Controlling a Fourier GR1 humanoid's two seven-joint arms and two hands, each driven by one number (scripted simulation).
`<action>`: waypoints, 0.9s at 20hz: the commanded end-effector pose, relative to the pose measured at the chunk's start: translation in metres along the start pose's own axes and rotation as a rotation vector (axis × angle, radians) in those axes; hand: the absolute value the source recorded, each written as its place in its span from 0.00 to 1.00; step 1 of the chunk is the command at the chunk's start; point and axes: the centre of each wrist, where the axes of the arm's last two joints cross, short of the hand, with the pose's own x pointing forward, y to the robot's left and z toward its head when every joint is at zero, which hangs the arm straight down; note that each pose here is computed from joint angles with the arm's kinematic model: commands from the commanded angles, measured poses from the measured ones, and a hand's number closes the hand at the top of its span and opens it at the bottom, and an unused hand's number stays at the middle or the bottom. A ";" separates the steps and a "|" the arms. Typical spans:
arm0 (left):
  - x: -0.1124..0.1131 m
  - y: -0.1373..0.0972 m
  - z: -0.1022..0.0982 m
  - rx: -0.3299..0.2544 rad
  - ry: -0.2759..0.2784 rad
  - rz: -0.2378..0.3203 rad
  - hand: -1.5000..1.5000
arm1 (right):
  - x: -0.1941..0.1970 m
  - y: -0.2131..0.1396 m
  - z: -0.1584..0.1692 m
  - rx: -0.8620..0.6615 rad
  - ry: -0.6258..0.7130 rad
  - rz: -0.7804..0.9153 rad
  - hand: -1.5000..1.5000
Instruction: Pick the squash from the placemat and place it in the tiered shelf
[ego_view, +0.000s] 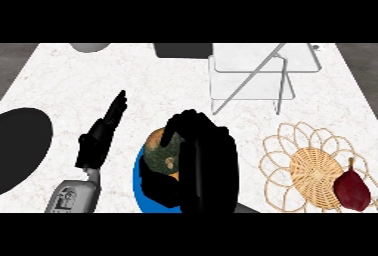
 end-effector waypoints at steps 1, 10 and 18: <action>0.003 0.005 0.012 -0.006 0.010 0.000 0.50 | 0.029 -0.023 -0.008 -0.125 0.169 0.009 1.00; 0.005 0.012 0.003 0.018 0.003 -0.014 0.50 | 0.060 -0.048 -0.046 -0.306 0.174 0.085 1.00; 0.016 -0.010 0.000 0.001 -0.016 0.000 0.50 | 0.077 -0.078 -0.104 -0.384 0.210 0.098 1.00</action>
